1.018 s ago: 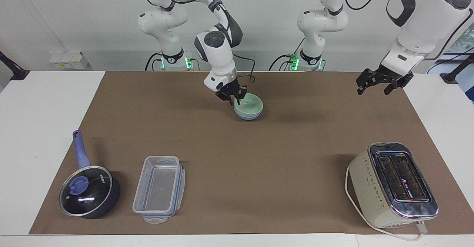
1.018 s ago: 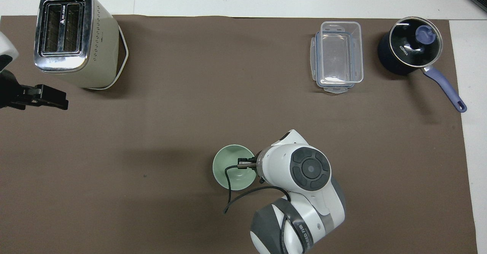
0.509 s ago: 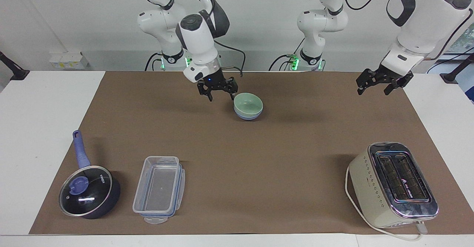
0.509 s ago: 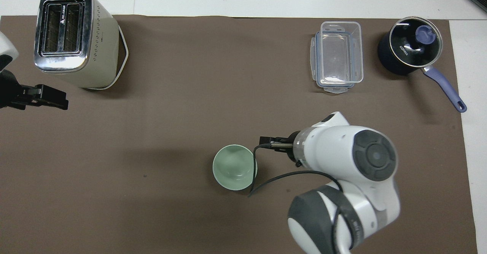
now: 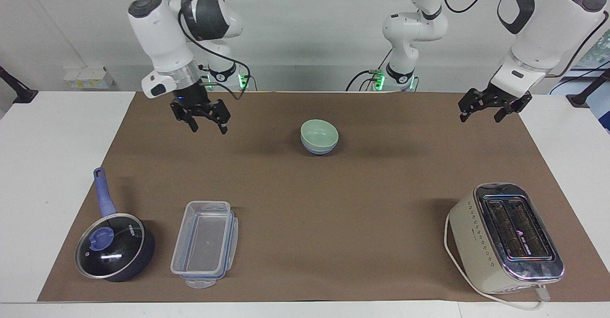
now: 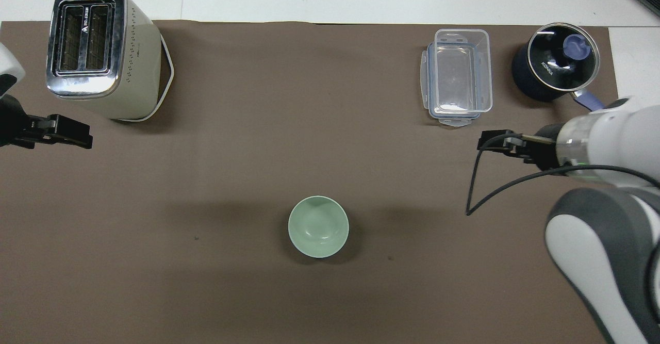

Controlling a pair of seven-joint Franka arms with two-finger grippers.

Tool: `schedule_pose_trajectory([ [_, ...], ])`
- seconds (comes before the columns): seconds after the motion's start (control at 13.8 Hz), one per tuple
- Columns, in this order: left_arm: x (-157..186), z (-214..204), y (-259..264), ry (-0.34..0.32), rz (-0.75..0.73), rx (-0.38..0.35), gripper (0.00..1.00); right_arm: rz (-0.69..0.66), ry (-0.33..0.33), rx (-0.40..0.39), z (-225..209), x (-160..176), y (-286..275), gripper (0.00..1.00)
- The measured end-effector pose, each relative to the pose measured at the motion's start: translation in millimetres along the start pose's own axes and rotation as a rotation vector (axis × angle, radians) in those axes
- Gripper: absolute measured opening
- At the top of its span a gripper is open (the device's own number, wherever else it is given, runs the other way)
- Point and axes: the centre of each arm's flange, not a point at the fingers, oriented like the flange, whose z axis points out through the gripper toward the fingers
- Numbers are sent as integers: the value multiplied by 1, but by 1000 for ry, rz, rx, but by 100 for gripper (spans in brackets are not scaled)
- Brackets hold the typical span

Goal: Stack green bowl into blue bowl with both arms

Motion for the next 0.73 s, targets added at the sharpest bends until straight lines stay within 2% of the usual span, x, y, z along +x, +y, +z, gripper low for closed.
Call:
schedule_pose_trajectory([
  [0.44, 0, 0, 0, 0, 0, 0, 100, 18, -9, -121, -98, 20, 30, 100],
  [0.73, 0, 0, 0, 0, 0, 0, 100, -18, -57, -151, -123, 35, 25, 100],
])
